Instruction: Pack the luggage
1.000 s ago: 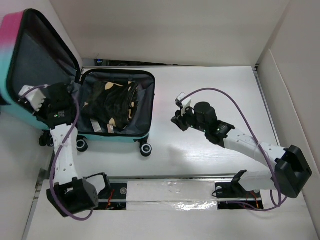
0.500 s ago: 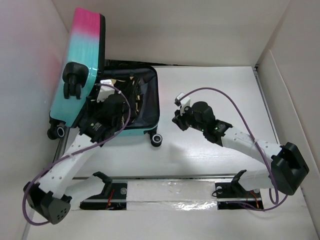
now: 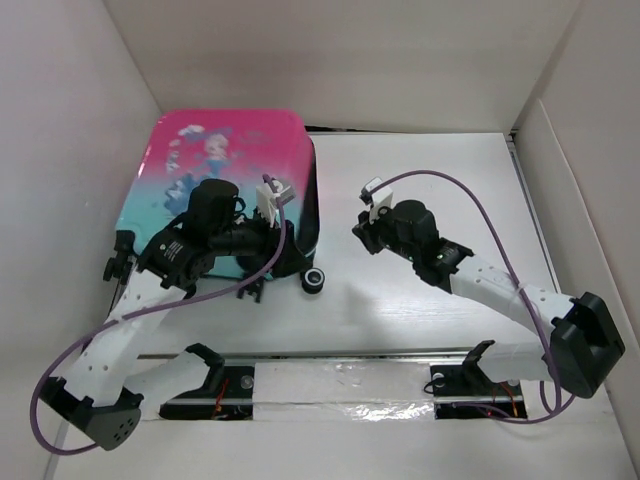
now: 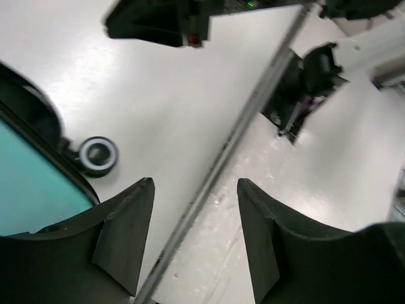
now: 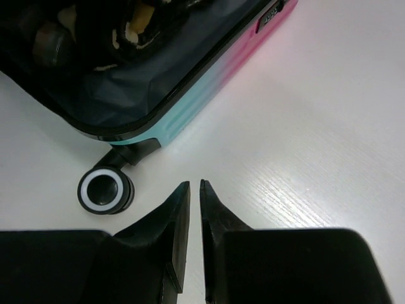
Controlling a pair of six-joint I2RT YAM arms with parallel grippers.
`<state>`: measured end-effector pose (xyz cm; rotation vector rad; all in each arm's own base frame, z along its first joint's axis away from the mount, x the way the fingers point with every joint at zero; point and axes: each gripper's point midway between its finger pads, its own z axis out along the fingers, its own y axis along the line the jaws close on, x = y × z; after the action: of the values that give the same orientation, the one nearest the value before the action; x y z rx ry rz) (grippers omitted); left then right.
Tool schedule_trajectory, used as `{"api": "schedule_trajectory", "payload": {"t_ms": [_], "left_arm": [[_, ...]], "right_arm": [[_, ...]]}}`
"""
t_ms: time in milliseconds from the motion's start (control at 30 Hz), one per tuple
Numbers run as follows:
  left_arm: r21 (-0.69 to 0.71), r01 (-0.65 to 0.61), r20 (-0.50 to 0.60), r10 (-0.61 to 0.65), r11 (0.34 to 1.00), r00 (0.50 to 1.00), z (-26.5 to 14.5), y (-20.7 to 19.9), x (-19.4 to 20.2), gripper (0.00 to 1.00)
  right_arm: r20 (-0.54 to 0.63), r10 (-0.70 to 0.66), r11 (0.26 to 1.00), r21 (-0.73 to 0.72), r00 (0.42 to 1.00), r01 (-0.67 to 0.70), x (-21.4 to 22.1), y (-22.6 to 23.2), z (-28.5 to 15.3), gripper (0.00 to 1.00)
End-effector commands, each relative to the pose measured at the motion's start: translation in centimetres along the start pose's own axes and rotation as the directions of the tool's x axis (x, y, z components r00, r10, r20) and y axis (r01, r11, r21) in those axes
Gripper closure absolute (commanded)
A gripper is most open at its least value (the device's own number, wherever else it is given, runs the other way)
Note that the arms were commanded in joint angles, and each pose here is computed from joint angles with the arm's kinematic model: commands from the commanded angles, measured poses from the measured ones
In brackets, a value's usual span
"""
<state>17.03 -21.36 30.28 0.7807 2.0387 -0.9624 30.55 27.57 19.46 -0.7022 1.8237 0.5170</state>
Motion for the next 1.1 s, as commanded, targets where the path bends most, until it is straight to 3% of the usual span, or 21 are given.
{"api": "schedule_trajectory", "payload": {"t_ms": [0, 133, 167, 233, 267, 333, 433, 467, 567, 600, 700, 867, 933, 967, 1067], "left_arm": [[0.348, -0.085, 0.045, 0.073, 0.934, 0.996, -1.9, -6.4, -1.0, 0.48], [0.185, -0.161, 0.258, 0.11, 0.969, 0.96, -3.4, -6.0, -8.5, 0.47], [0.01, -0.061, 0.294, 0.055, 0.998, 0.954, -2.5, -2.6, -10.6, 0.47], [-0.147, 0.002, 0.376, 0.054, 0.989, 0.925, -3.3, 0.0, -14.1, 0.47], [-0.318, 0.163, 0.423, -0.014, 0.934, 0.906, -2.9, 4.7, -15.5, 0.48], [-0.425, 0.294, 0.497, -0.05, 0.856, 0.866, -4.2, 8.4, -17.7, 0.58], [-0.589, 0.454, 0.585, -0.034, 0.669, 0.81, -6.5, 16.0, -19.5, 0.68], [-0.623, 0.518, 0.612, -0.046, 0.586, 0.789, -8.3, 20.3, -19.1, 0.69], [-0.639, 0.611, 0.651, -0.094, 0.467, 0.753, -10.3, 27.4, -17.4, 0.73], [-0.653, 0.658, 0.679, -0.096, 0.376, 0.728, -12.9, 30.3, -16.0, 0.74], [-0.667, 0.722, 0.721, -0.082, 0.185, 0.688, -16.6, 35.9, -12.5, 0.74], [-0.61, 0.792, 0.791, -0.038, 0.028, 0.611, -21.6, 41.2, -9.5, 0.74], [-0.635, 0.772, 0.772, -0.035, -0.02, 0.635, -22.2, 42.8, -8.9, 0.73], [-0.663, 0.744, 0.748, -0.028, -0.088, 0.663, -23.0, 43.5, -8.0, 0.73], [-0.727, 0.657, 0.683, -0.108, -0.201, 0.722, -22.6, 46.9, -5.2, 0.74]], "right_arm": [[0.075, 0.011, 0.999, 0.036, 0.997, -0.014, -1.8, -0.8, -0.4, 0.83], [0.06, 0.015, 0.999, 0.034, 0.998, -0.017, -1.4, -0.8, 0.0, 0.9], [0.06, 0.013, 0.999, 0.036, 0.998, -0.016, -1.4, -0.8, 0.0, 0.92], [0.063, 0.015, 0.999, 0.051, 0.998, -0.018, -1.4, -1.1, -0.1, 0.99], [0.068, 0.015, 0.997, 0.071, 0.998, -0.019, -1.5, -1.4, -0.1, 1.0], [0.07, 0.014, 0.997, 0.069, 0.997, -0.019, -1.5, -1.4, -0.1, 1.0], [0.064, 0.013, 0.997, 0.07, 0.998, -0.018, -1.2, -1.4, 0.1, 1.0], [0.065, 0.013, 0.997, 0.071, 0.998, -0.018, -1.3, -1.4, 0.1, 1.0], [0.058, 0.013, 0.997, 0.08, 0.998, -0.018, -1.0, -1.6, 0.3, 1.0], [0.058, 0.016, 0.995, 0.094, 0.998, -0.021, -1.0, -2.1, 0.3, 1.0], [0.048, 0.021, 0.994, 0.107, 0.999, -0.026, -0.6, -2.3, 0.5, 1.0], [0.027, 0.024, 0.994, 0.103, 0.999, -0.026, 0.2, -2.3, 1.3, 1.0], [0.016, 0.024, 0.994, 0.104, 1.0, -0.026, 0.5, -2.3, 1.6, 1.0], [0.013, 0.024, 0.994, 0.105, 1.0, -0.026, 0.6, -2.3, 1.7, 1.0], [0.001, 0.029, 0.992, 0.122, 1.0, -0.029, 1.0, -2.9, 1.9, 1.0]]}}
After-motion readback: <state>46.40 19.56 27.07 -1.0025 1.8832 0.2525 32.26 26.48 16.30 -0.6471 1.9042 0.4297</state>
